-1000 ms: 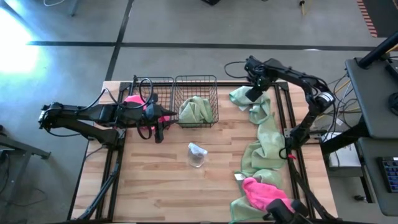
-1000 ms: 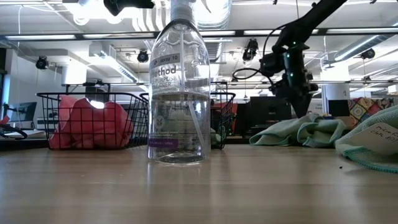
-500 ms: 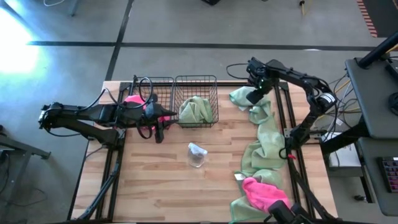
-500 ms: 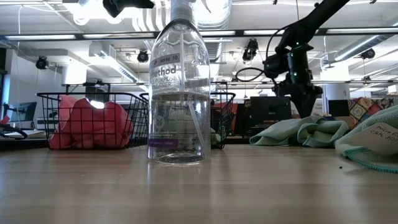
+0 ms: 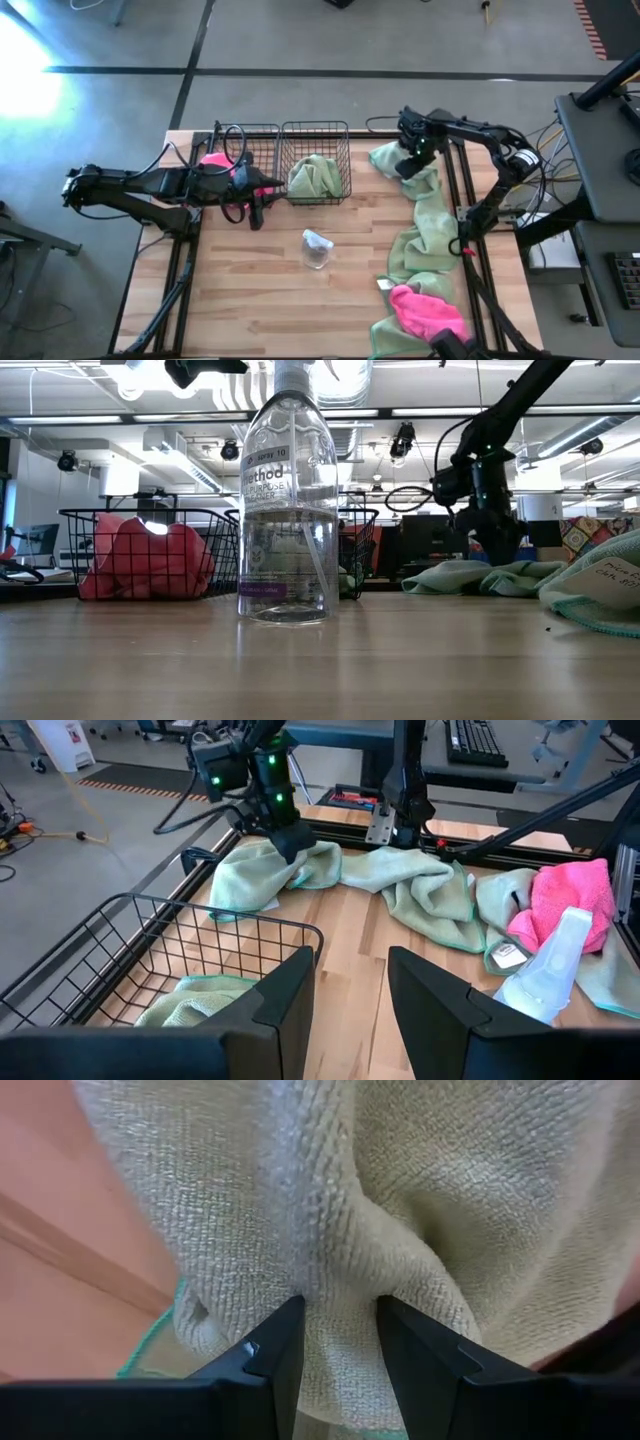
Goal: Sort microfiber towel by color & place in baskets
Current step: Put the top green microfiber towel into the right black wire basket
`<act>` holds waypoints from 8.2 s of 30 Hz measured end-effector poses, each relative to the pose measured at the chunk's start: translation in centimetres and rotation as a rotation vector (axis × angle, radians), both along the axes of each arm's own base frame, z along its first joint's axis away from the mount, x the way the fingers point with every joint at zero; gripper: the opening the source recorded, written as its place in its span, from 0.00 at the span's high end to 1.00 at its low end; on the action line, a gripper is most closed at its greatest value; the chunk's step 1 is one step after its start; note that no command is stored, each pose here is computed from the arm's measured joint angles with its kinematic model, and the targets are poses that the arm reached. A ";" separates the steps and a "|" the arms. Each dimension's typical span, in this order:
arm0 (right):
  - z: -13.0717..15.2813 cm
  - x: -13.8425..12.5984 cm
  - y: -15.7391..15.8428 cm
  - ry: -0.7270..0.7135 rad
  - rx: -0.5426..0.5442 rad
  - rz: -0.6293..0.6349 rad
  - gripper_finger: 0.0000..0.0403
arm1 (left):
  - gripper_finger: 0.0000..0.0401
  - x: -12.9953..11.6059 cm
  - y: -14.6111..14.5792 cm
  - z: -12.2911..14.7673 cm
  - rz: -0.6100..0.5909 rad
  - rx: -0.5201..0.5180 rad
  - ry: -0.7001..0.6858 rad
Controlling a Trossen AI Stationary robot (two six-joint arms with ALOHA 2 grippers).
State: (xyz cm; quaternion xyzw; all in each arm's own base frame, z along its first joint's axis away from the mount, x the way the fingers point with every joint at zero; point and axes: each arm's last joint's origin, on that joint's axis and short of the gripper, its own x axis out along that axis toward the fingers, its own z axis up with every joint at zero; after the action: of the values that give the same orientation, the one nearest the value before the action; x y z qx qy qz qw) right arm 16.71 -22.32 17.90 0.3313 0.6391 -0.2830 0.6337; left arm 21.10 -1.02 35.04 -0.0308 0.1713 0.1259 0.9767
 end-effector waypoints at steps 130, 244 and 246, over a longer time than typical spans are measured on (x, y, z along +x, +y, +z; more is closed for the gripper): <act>29.4 17.7 7.1 -1.070 -0.368 0.406 0.97 | 0.71 0.1 -0.1 -1.0 -0.025 0.054 0.094; -4.1 0.5 22.2 0.098 0.270 0.032 0.83 | 0.71 -1.2 -0.5 0.0 -0.049 0.052 0.047; -4.1 0.8 22.2 0.076 0.269 0.027 0.87 | 0.71 -1.2 -0.5 0.0 -0.049 0.052 0.047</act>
State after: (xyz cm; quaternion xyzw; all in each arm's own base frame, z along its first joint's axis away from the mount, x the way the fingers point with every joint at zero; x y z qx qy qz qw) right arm 17.46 -0.16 13.80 0.3938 0.6990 -0.1986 0.5628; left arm 19.93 -1.50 35.00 0.0018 0.1917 0.1070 0.9756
